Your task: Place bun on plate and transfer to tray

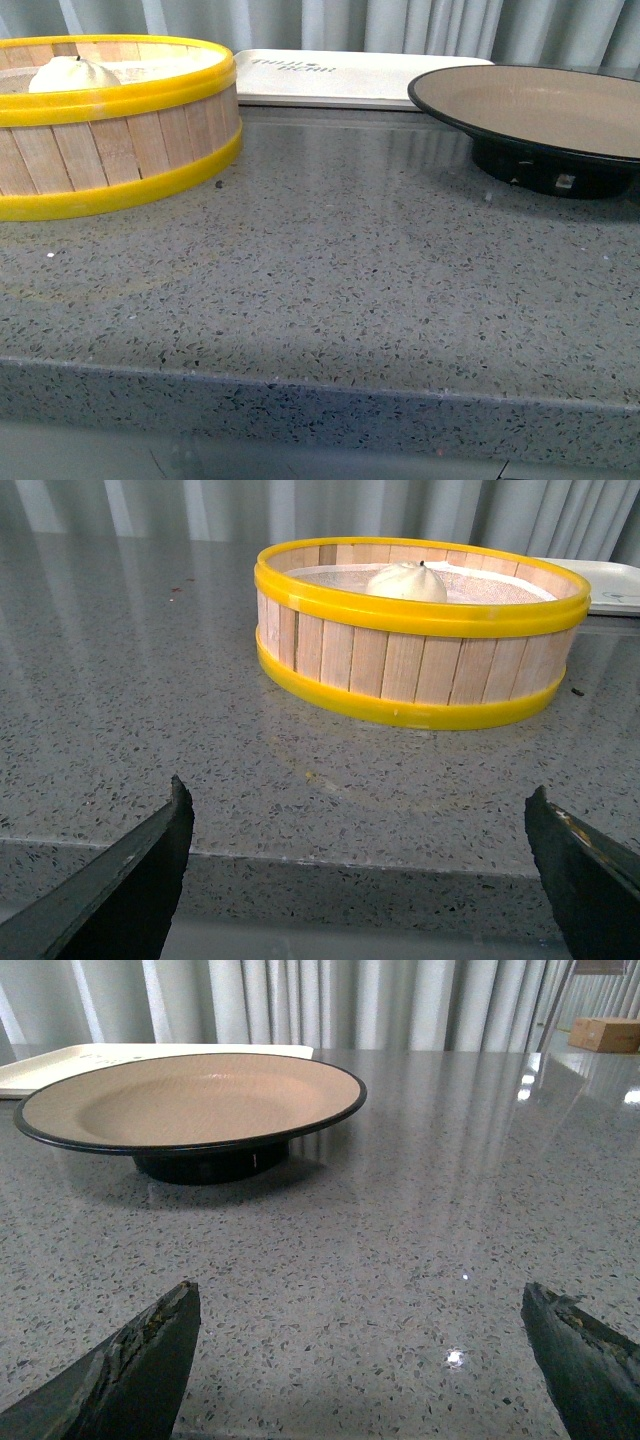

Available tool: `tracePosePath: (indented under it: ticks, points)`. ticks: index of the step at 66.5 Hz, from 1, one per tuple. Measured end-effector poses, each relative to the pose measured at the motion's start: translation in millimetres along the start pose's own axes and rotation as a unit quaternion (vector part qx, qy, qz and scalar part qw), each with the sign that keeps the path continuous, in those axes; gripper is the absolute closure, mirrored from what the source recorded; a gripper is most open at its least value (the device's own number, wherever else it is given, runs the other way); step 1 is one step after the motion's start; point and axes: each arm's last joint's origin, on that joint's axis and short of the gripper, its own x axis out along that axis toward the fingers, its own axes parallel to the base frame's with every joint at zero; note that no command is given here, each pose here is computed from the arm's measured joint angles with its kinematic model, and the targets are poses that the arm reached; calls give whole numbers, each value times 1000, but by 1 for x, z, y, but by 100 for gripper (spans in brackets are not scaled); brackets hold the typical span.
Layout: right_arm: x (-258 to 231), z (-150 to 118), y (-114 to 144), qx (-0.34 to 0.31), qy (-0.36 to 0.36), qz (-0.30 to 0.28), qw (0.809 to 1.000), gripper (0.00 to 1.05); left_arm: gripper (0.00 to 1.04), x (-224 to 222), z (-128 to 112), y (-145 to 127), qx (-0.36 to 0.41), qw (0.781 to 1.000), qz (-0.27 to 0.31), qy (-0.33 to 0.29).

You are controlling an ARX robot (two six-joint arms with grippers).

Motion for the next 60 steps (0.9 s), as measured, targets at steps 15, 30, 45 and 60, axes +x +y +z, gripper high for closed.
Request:
tracePosePath:
  ticks: [15, 30, 45, 60]
  points:
    - [0, 0, 0, 0, 0, 0, 1000, 8, 7, 0, 0, 0, 0, 1000, 0, 0]
    - [0, 0, 0, 0, 0, 0, 1000, 8, 7, 0, 0, 0, 0, 1000, 0, 0]
    - [0, 0, 0, 0, 0, 0, 1000, 8, 7, 0, 0, 0, 0, 1000, 0, 0]
    - [0, 0, 0, 0, 0, 1, 1000, 8, 7, 4, 10, 6, -85, 952, -14, 293]
